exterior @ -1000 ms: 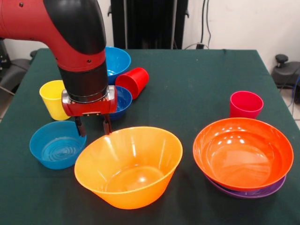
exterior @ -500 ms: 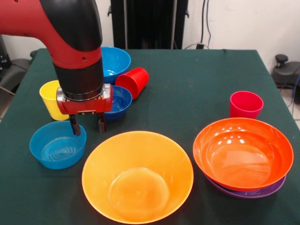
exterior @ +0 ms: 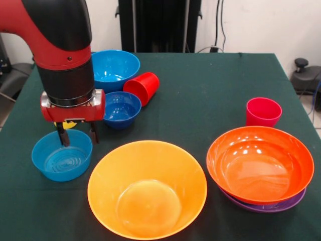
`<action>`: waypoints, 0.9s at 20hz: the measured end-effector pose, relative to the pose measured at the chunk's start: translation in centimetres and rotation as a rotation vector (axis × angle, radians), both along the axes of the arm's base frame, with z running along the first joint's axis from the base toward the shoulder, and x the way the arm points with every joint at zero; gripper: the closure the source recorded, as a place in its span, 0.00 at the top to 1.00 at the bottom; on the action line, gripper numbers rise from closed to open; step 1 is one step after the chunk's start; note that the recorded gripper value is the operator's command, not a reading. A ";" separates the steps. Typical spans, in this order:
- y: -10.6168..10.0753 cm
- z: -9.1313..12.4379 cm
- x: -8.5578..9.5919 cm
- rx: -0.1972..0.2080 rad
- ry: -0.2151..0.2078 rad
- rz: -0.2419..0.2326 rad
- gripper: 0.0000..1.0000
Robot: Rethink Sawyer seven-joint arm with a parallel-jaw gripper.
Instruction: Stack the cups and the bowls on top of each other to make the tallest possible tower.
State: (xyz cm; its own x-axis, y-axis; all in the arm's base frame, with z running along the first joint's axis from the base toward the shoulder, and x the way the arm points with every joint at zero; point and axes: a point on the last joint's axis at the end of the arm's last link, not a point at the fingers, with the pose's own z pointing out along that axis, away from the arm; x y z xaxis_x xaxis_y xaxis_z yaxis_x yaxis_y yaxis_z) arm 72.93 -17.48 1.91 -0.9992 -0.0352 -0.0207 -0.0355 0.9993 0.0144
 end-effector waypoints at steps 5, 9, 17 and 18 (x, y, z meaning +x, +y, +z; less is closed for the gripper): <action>-0.4 -0.1 0.2 -0.001 -0.003 -0.006 1.00; -0.3 -0.5 0.0 0.003 0.002 -0.006 1.00; 0.0 -0.7 -0.3 0.007 0.010 -0.003 1.00; 0.0 -0.7 -0.4 0.007 0.011 -0.003 1.00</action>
State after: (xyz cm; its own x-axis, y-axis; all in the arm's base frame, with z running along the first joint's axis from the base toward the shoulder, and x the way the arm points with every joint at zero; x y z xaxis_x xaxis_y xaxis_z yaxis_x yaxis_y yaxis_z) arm 72.55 -17.46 1.17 -0.9994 -0.0325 -0.0104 -0.0327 0.9992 0.0221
